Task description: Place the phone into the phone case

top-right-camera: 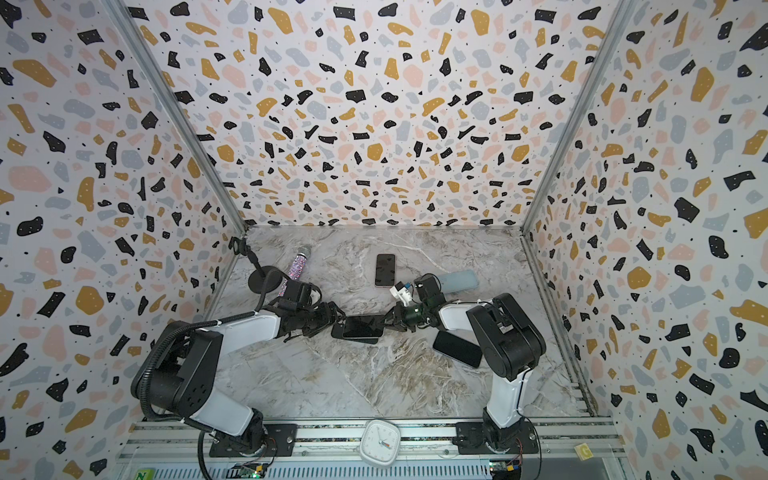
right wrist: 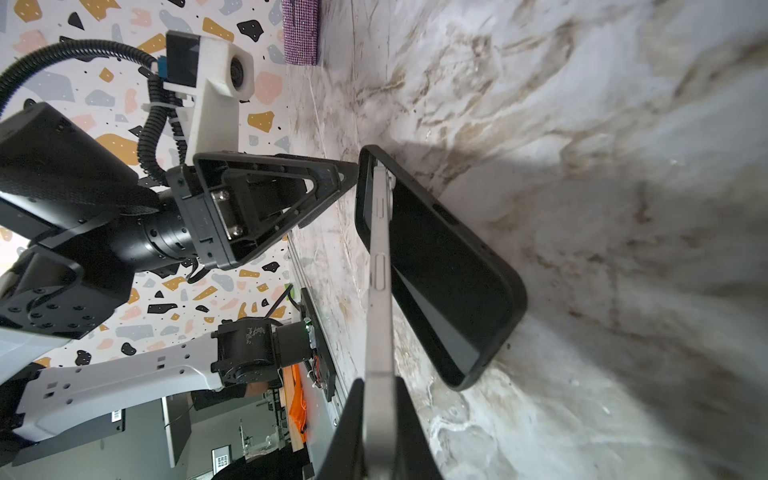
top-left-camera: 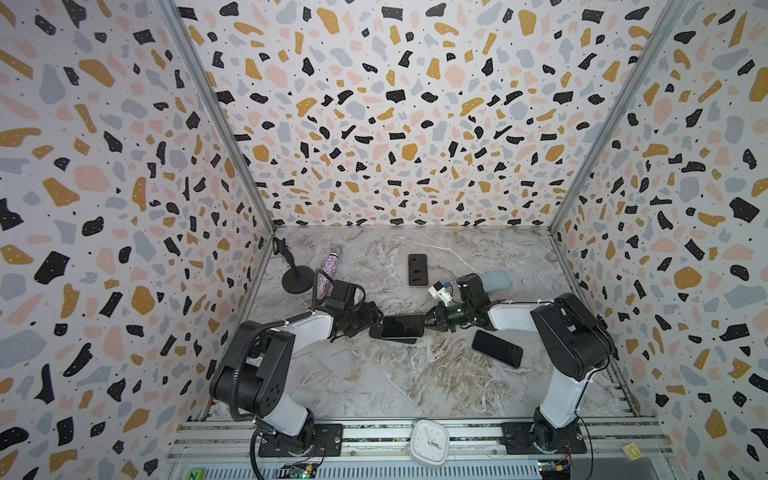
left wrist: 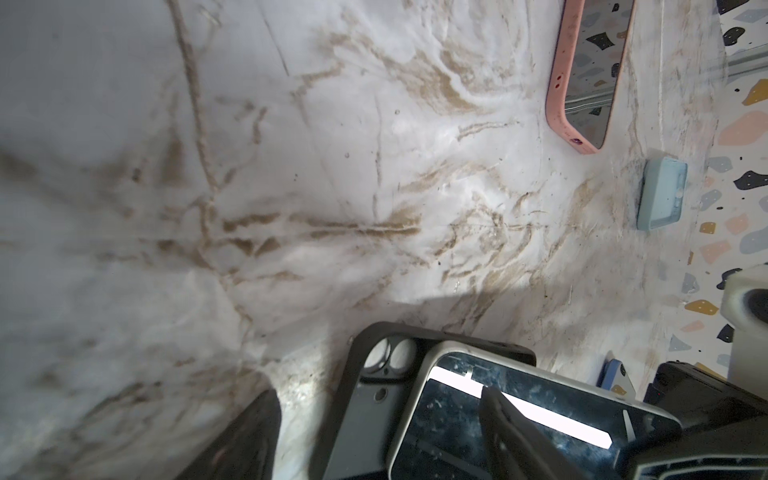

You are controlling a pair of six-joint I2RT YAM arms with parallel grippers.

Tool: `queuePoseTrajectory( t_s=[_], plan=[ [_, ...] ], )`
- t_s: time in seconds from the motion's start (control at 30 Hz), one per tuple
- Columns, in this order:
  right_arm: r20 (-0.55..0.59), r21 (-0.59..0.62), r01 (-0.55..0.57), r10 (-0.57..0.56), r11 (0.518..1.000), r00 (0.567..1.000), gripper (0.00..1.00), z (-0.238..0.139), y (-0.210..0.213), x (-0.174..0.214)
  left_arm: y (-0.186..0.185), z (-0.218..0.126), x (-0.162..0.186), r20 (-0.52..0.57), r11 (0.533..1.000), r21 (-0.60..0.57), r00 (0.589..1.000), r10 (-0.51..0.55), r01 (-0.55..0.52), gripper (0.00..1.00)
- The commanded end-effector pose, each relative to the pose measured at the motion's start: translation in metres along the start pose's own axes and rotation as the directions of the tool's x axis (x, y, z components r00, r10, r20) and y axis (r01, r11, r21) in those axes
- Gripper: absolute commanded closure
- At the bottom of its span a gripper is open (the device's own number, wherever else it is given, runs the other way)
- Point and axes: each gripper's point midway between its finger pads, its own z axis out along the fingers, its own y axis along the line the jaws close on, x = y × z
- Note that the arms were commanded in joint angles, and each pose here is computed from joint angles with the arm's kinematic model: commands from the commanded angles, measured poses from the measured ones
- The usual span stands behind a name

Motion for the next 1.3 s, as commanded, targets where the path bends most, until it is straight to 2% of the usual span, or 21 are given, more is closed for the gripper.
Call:
queuePoseTrajectory(
  t_s=[0.0, 0.6, 1.27],
  plan=[
    [-0.036, -0.023, -0.021, 0.02, 1.0, 0.999, 0.96, 0.004, 0.008, 0.0, 0.003, 0.003, 0.007, -0.019, 1.0, 0.013, 1.0, -0.013, 0.014, 0.23],
    [-0.059, -0.012, -0.206, 0.205, 0.979, 0.977, 0.94, 0.02, -0.015, 0.012, 0.001, 0.002, 0.02, -0.02, 0.997, 0.056, 0.999, -0.046, 0.047, 0.26],
    [-0.028, -0.004, -0.273, 0.273, 0.962, 0.962, 0.93, 0.03, -0.029, 0.023, -0.004, -0.001, 0.032, -0.024, 0.997, 0.064, 0.999, -0.033, 0.035, 0.31]
  ],
)
